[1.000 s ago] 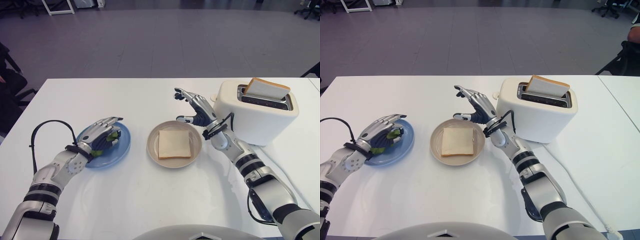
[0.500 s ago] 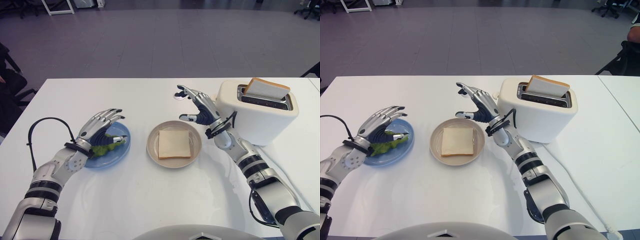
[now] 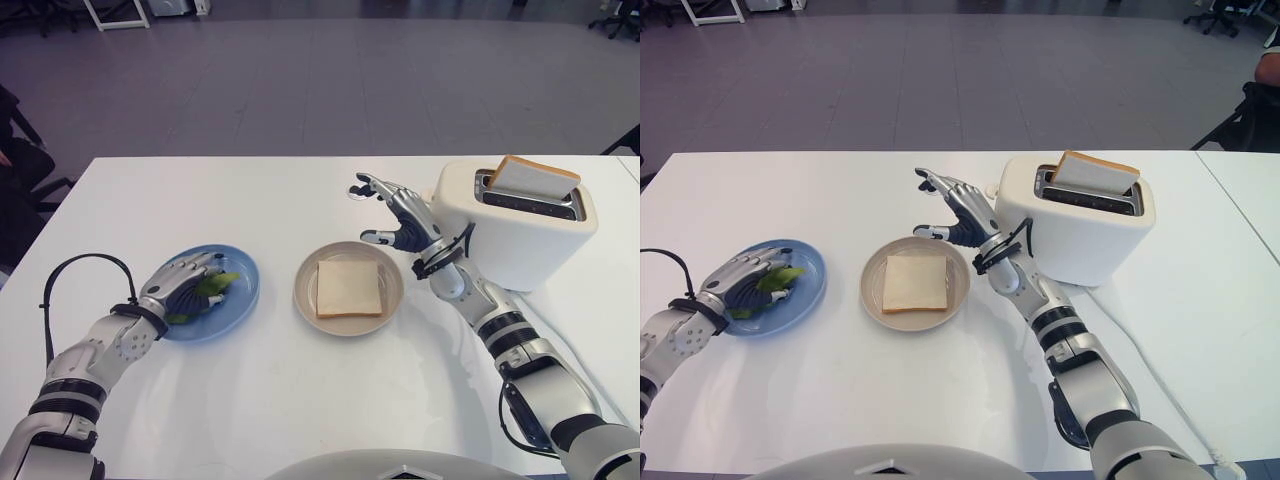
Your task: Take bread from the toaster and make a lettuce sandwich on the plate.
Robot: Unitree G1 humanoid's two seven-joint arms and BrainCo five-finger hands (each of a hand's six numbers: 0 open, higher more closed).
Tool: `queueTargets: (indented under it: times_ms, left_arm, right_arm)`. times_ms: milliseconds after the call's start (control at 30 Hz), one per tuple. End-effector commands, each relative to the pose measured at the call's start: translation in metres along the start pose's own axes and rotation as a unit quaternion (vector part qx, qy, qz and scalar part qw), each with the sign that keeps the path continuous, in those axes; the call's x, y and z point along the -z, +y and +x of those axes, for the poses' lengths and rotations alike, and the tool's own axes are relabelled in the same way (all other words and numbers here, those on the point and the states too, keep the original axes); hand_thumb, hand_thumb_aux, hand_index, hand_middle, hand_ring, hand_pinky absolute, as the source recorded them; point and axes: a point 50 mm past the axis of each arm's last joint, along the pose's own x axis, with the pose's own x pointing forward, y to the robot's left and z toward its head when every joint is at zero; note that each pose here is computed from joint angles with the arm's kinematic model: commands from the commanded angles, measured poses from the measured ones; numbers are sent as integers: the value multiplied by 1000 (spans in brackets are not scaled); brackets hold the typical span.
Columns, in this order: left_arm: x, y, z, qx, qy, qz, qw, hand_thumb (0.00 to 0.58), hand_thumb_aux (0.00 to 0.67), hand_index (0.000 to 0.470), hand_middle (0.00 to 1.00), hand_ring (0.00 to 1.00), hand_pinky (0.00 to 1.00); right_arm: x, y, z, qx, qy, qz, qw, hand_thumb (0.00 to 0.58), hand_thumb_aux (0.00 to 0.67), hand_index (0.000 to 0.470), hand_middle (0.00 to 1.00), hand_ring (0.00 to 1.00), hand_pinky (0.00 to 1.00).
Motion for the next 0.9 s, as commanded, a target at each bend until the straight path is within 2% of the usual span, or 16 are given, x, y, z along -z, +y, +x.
queueTargets:
  times_ms: [33, 333, 500, 733, 900]
  left_arm:
    - [-9, 3, 1, -6, -30, -5, 1000, 580, 670, 470, 0, 0, 0]
    - [-32, 34, 5, -99, -102, -26, 989, 580, 670, 470, 0, 0, 0]
    - [-61, 48, 12, -156, -173, -45, 971, 580, 670, 470, 0, 0, 0]
    - [-88, 31, 32, -147, -226, -69, 960, 580, 670, 470, 0, 0, 0]
    - [-121, 23, 49, -144, -281, -81, 945, 580, 670, 470, 0, 0, 0]
  right_arm:
    - [4, 0, -4, -2, 12, 3, 1000, 0, 0, 0, 251, 251, 251]
    - [4, 0, -4, -1, 14, 4, 1000, 0, 0, 0, 251, 251, 251]
    - [1, -4, -3, 8, 7, 4, 1000, 0, 0, 0, 247, 247, 247]
    - [-12, -17, -1, 29, -18, 4, 999, 0, 0, 0, 251, 251, 251]
    - [-15, -25, -3, 40, -20, 1, 999, 0, 0, 0, 251, 251, 251]
